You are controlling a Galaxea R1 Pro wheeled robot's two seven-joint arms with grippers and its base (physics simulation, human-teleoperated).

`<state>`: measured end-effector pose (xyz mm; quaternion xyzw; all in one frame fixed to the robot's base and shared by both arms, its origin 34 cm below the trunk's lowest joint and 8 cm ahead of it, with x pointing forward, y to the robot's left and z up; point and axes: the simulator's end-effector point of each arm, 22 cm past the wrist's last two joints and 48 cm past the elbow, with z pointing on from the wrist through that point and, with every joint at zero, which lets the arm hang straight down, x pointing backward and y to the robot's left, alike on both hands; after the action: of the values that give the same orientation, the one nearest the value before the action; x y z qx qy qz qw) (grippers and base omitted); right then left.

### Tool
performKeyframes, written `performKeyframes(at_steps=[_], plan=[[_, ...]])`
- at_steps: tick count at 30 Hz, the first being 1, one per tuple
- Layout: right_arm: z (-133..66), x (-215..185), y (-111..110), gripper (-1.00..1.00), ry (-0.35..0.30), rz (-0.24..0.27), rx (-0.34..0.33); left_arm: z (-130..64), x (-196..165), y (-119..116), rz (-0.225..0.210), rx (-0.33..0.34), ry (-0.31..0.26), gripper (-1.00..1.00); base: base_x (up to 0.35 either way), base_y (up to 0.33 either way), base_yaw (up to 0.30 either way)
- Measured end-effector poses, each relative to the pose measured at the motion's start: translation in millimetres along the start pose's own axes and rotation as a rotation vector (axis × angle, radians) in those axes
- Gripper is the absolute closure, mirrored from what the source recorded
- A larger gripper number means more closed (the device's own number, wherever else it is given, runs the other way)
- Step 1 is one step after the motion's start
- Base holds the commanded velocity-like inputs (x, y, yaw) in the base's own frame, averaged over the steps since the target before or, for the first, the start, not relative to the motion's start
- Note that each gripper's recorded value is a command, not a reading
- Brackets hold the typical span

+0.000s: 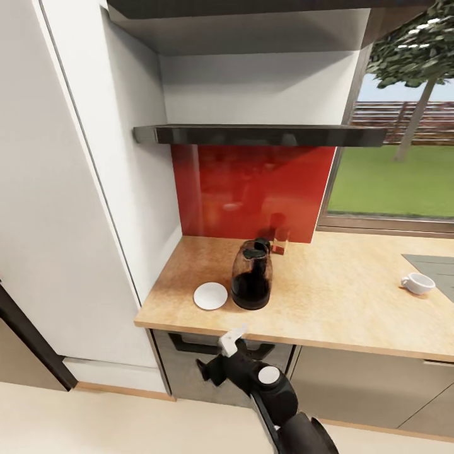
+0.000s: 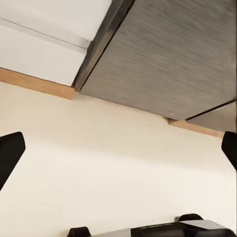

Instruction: Set up a coffee station on the kitchen countertop: keep the coffee maker on the countertop, move the bottle of coffee from the kitchen shelf to the counter next to the coffee maker, place a paper coffee filter on top of the coffee maker, put the saucer next to the coffee maker with the coffee cup on the saucer, and place the electric kettle next to the coffee maker.

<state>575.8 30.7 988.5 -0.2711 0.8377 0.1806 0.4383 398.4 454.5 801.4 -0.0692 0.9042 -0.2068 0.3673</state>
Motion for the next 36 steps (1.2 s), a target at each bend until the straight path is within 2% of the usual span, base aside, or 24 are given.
performKeyframes(at_steps=[4,8,11,13,21,24,30,36], plan=[[2.6,-56,-29,-1.0,0.002,-0.021,0.026,-0.1,-1,-18,-0.001,0.08,-0.001,-1.0,0.0,0.0,0.0],[-1.1,-110,-39,-1.0,-0.003,-0.001,-0.004,0.0,-14,-24,0.013,0.102,-0.016,-1.0,0.0,0.0,0.0],[-5.8,-141,-46,-1.0,0.001,-0.003,-0.012,0.6,-24,-29,-0.002,0.111,-0.012,-1.0,0.0,0.0,0.0],[-6.1,-145,-47,-1.0,0.003,-0.003,-0.013,1.3,-25,-31,-0.008,0.118,-0.013,-1.0,0.054,0.0,0.0],[-2.7,-143,-47,-1.0,0.024,-0.001,-0.018,8.0,-22,-62,-0.04,0.211,-0.02,-1.0,0.218,0.0,0.0],[2.6,-133,-49,-1.0,0.049,0.007,-0.019,8.9,-28,-67,-0.033,0.221,-0.028,-1.0,0.044,0.0,0.0],[11.2,-116,-51,-1.0,0.095,0.018,-0.02,7.5,-35,-75,-0.076,0.247,-0.009,-1.0,0.008,0.0,0.0],[12.6,-113,-51,-1.0,0.104,0.019,-0.018,4.7,-36,-82,-0.085,0.28,-0.009,-1.0,0.146,0.138,0.0]])
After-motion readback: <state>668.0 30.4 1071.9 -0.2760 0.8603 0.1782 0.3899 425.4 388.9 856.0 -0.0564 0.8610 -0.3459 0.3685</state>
